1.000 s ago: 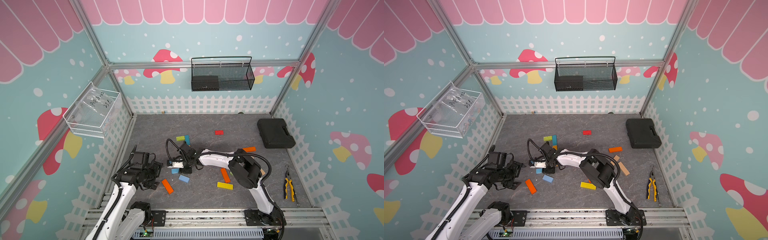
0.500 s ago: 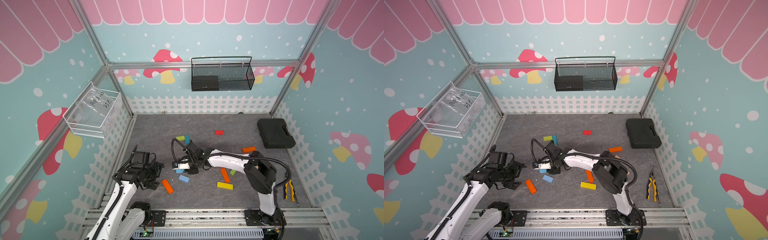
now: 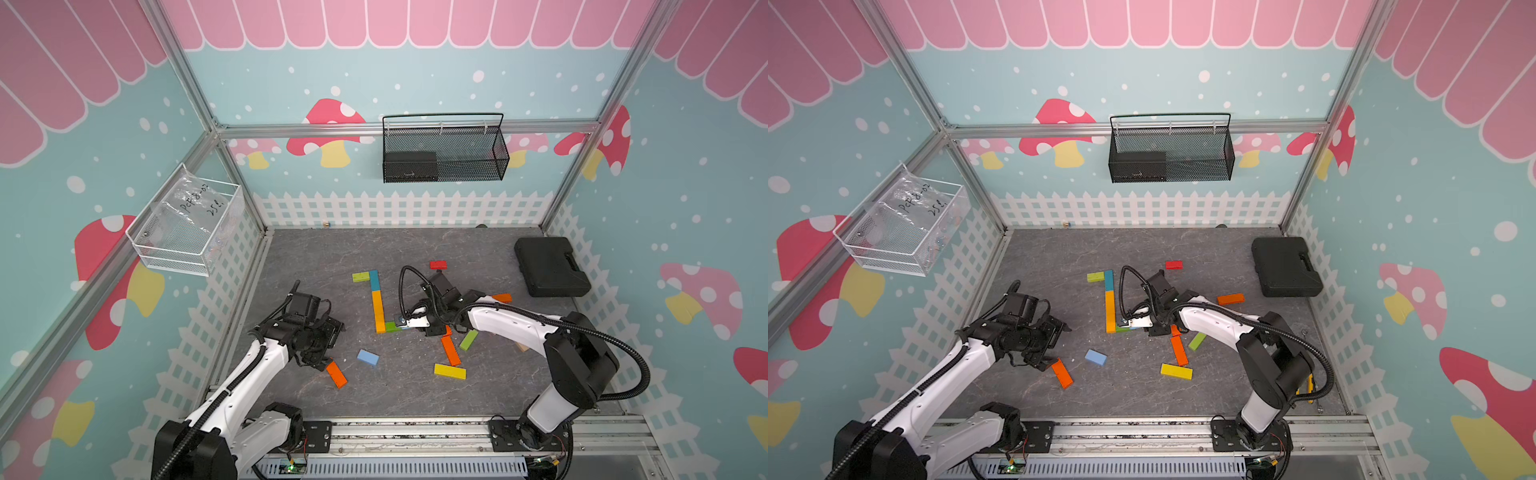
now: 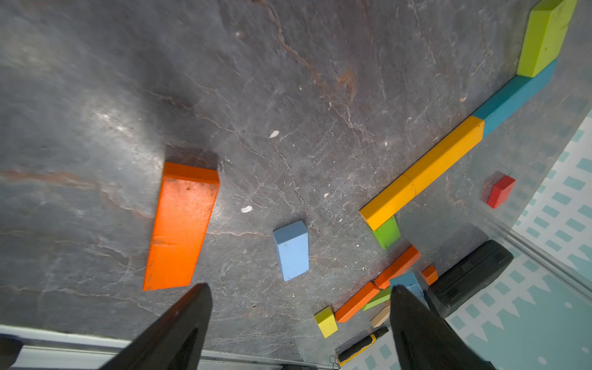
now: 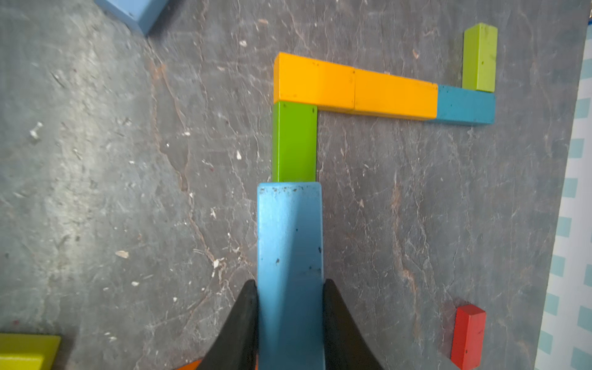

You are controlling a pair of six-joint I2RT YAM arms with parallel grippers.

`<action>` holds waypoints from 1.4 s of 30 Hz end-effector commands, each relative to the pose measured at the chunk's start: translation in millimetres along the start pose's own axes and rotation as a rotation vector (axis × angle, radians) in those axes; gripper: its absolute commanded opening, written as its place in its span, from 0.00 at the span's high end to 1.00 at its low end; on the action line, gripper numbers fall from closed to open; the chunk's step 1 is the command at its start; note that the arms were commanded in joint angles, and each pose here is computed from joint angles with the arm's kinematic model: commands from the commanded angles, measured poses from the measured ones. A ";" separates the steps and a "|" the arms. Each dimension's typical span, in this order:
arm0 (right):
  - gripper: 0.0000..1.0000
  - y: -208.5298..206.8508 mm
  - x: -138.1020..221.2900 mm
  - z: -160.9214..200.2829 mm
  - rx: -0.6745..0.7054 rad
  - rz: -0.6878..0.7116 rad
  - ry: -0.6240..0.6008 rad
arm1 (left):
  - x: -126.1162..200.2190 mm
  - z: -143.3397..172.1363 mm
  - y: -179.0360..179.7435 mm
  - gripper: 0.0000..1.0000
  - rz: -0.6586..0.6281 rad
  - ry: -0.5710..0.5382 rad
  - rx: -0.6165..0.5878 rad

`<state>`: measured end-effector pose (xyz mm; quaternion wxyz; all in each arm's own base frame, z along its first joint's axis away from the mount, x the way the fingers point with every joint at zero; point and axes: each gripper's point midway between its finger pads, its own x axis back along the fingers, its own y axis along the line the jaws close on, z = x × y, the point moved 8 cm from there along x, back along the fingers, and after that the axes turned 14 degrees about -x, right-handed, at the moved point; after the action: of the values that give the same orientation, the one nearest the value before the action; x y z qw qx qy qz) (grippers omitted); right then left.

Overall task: Assemble a giraffe with building blocks
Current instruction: Assemble the building block at the center of the board.

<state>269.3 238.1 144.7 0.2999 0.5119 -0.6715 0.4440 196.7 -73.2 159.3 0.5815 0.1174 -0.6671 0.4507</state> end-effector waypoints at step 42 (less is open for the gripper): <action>0.72 -1.3 -54.7 39.3 -0.040 -0.135 0.076 | -8.6 -6.2 -18.4 0.10 0.063 -0.010 -0.026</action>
<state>298.5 233.2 95.8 0.3215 0.5239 -0.6609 0.4306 212.6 -82.3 155.4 0.5748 0.0912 -0.6730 0.4565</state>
